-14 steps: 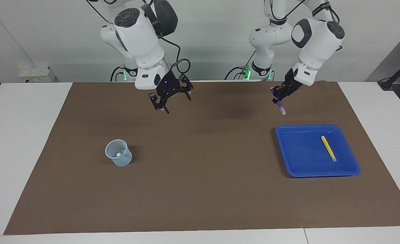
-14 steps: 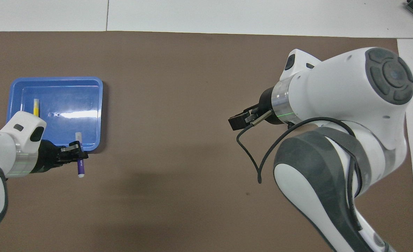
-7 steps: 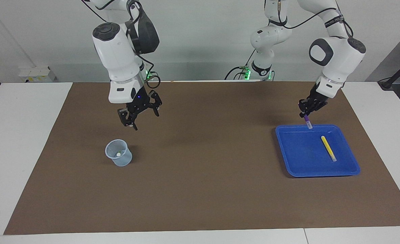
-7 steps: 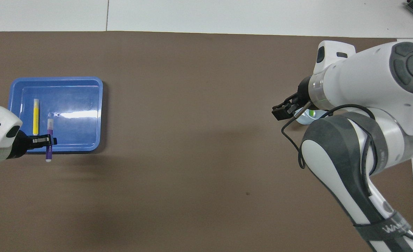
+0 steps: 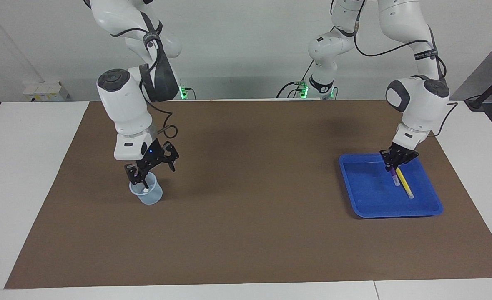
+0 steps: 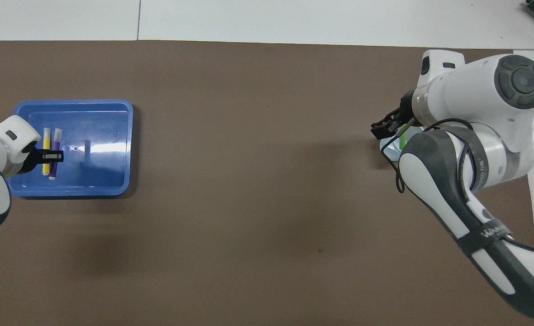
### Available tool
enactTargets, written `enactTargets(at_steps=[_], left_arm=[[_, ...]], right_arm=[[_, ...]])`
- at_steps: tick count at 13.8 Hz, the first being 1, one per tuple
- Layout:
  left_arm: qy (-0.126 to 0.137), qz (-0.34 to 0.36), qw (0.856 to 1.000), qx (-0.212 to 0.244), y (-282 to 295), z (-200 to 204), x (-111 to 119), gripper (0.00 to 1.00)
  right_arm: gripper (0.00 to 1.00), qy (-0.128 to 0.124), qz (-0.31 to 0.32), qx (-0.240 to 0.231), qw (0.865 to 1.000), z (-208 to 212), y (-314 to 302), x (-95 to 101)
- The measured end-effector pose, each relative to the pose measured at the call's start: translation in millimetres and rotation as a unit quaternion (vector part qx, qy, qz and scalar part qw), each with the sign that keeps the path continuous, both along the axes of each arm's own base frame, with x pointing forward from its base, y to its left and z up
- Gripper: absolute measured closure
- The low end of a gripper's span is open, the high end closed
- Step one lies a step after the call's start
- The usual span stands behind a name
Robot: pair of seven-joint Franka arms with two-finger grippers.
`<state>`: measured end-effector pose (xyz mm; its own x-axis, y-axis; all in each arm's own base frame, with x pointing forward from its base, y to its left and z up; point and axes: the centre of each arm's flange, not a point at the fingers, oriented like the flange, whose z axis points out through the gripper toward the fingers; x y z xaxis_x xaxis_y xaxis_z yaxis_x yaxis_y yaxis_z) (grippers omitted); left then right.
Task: Right arm passes pens to left for tray arrangement
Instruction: 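Release the purple pen in the tray with the left gripper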
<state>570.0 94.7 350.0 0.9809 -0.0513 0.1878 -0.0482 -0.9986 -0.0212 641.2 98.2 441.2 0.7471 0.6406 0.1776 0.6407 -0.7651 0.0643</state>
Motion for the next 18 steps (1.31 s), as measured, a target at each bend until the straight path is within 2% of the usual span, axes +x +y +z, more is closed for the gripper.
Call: enactTargets(at_steps=[2,5,6,12,14,15,16,17,18], left_arm=[[-0.005,0.001,1.0,-0.003,7.1,-11.6,8.1,0.81],[0.008,0.002,1.0,-0.014,3.9,-37.5,9.6,0.81],[0.01,0.002,1.0,-0.015,3.9,-41.3,9.7,0.81],[0.019,0.002,1.0,-0.018,-3.5,-49.3,5.8,0.81],[0.019,0.002,1.0,-0.019,-3.5,-49.3,5.8,0.81],[0.019,0.002,1.0,-0.019,-3.7,-49.4,5.7,0.78],[0.019,0.002,1.0,-0.019,-3.9,-49.5,5.7,0.76],[0.019,0.003,1.0,-0.019,-3.9,-49.6,5.6,0.69],[0.019,0.003,1.0,-0.019,-3.9,-49.6,5.6,0.69]], right_arm=[[0.03,-0.004,0.002,-0.009,1.0,-13.9,-8.6,6.4],[0.07,0.003,0.015,-0.018,1.0,-36.7,-43.1,14.9],[0.11,0.006,0.015,-0.017,1.0,-42.1,-53.3,16.7],[0.16,0.016,0.016,-0.013,1.0,-56.2,-57.5,16.7],[0.23,0.018,0.016,-0.014,1.0,-57.3,-57.2,16.0],[0.3,0.021,0.016,-0.014,1.0,-58.2,-57.2,15.4],[0.3,0.022,0.016,-0.014,1.0,-58.8,-57.1,15.0],[0.38,0.023,0.016,-0.014,0.999,-59.3,-57.2,14.7],[0.38,0.026,0.016,-0.015,0.999,-59.7,-57.1,14.2]])
